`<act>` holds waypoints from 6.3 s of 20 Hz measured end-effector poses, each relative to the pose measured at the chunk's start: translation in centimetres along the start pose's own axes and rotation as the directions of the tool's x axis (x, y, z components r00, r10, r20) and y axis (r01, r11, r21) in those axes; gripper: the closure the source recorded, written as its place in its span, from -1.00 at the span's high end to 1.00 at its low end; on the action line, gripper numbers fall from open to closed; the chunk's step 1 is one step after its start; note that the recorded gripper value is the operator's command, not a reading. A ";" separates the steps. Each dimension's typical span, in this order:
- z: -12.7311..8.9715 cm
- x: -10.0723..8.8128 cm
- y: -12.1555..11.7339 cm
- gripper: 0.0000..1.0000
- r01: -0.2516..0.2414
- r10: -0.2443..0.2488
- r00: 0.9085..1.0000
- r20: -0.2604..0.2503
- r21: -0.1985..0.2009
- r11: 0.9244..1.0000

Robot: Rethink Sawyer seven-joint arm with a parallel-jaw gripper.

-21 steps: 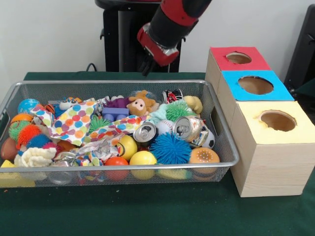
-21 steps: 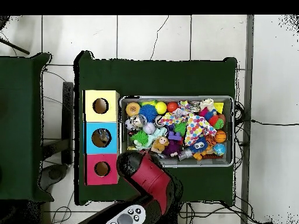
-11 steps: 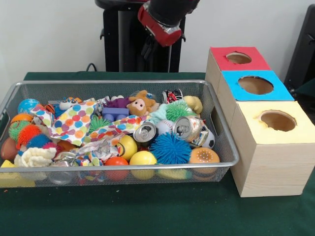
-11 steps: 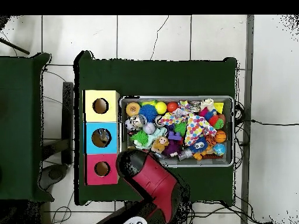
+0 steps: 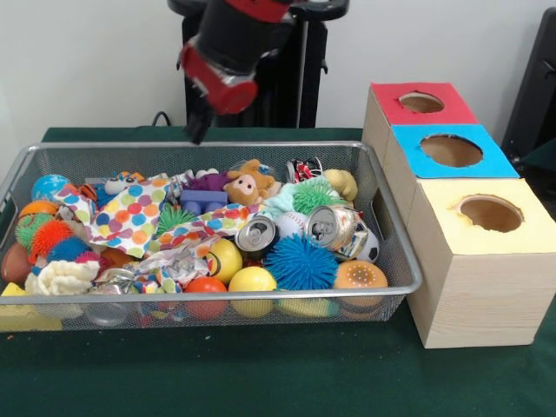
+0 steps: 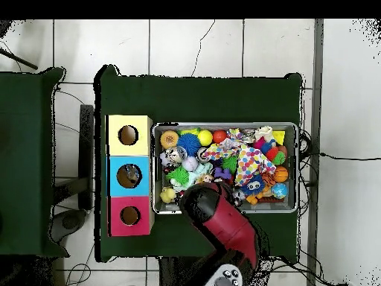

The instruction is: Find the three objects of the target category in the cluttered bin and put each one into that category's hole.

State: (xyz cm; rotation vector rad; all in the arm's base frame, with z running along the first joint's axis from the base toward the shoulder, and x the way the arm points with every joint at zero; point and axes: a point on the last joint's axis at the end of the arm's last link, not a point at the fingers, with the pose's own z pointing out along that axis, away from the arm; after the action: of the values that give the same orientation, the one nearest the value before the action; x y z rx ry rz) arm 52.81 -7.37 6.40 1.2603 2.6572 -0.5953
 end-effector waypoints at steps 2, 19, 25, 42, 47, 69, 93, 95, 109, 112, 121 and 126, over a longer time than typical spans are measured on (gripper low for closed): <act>1.5 -0.6 -0.8 -1.00 0.002 -0.002 1.000 0.026 -0.004 1.000; 3.9 2.4 -1.7 -1.00 0.220 -0.220 0.975 0.024 -0.008 0.975; 3.9 2.5 -1.8 -1.00 0.233 -0.233 0.972 0.024 -0.007 0.972; 3.7 2.4 -0.7 -1.00 0.238 -0.238 0.971 0.013 -0.062 0.969; 3.6 2.3 -0.9 -1.00 0.233 -0.233 0.973 0.007 -0.062 0.971; 3.6 2.6 -1.1 1.00 0.227 -0.230 0.973 -0.035 -0.061 0.972; 3.1 3.3 -2.8 1.00 0.389 -0.388 0.920 0.058 -0.014 0.921; 2.9 3.2 -3.2 1.00 0.409 -0.408 0.910 0.067 -0.005 0.912; 1.0 -3.4 -8.5 1.00 0.326 -0.320 0.940 0.119 -0.029 0.945; 0.2 -5.2 -10.3 1.00 0.267 -0.259 0.958 0.122 -0.055 0.962; -2.5 -7.0 -11.7 1.00 0.207 -0.190 0.971 0.146 -0.111 0.972; -2.0 -6.6 -10.9 1.00 0.222 -0.204 0.970 0.134 -0.131 0.966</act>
State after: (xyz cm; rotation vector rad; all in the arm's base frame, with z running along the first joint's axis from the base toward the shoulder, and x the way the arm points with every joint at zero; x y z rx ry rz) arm 48.74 -17.47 13.29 0.8787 2.6980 -0.4773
